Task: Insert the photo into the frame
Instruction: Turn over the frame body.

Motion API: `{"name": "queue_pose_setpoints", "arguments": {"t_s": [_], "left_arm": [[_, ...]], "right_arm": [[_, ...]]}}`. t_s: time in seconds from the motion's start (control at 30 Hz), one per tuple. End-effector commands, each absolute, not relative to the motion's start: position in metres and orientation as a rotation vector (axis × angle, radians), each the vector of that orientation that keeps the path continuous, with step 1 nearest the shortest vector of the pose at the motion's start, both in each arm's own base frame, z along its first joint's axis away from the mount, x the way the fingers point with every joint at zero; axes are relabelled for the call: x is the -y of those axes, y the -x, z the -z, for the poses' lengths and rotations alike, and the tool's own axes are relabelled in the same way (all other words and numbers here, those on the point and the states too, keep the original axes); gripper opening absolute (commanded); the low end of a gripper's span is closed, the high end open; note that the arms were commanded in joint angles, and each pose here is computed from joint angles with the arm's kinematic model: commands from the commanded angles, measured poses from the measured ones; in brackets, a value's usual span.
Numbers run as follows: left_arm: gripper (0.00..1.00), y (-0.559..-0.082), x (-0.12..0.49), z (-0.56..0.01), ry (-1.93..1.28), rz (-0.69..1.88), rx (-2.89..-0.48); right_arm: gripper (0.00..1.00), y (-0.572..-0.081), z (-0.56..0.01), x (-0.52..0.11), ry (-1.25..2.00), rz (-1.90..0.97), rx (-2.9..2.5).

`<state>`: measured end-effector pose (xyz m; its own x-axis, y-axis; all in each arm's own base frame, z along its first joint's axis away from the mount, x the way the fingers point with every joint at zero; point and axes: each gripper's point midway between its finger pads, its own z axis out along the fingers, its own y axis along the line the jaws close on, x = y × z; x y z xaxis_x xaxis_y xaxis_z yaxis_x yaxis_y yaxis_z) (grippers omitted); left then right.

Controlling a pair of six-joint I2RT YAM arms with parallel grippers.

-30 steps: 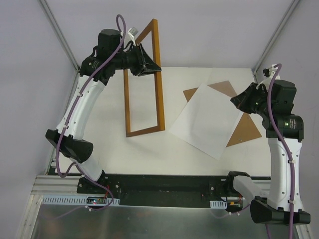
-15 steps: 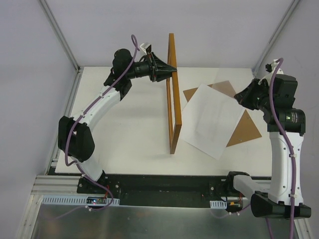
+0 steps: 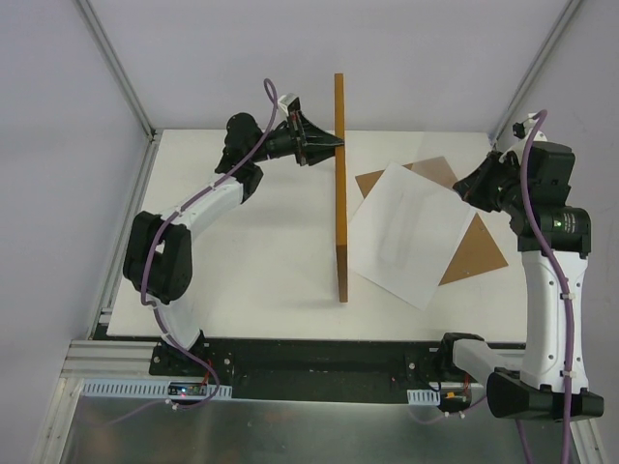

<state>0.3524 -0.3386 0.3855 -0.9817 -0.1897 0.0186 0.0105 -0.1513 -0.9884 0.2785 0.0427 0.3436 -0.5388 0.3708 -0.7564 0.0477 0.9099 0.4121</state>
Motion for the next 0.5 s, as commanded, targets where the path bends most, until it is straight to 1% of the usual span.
{"name": "queue_pose_setpoints", "arguments": {"t_s": [0.0,0.43,0.47], "left_arm": [[0.00,-0.336,0.335,-0.407,0.043,2.317,-1.850],[0.00,-0.337,0.333,-0.373,0.066,2.301,-1.918],[0.02,-0.337,0.332,-0.371,0.066,2.299,-1.923]], "right_arm": [[0.01,-0.282,-0.359,-0.044,-0.278,-0.443,-2.055],[0.01,-0.282,-0.353,-0.046,-0.270,-0.450,-2.065],[0.01,-0.282,-0.352,-0.045,-0.272,-0.448,-2.066]]}}
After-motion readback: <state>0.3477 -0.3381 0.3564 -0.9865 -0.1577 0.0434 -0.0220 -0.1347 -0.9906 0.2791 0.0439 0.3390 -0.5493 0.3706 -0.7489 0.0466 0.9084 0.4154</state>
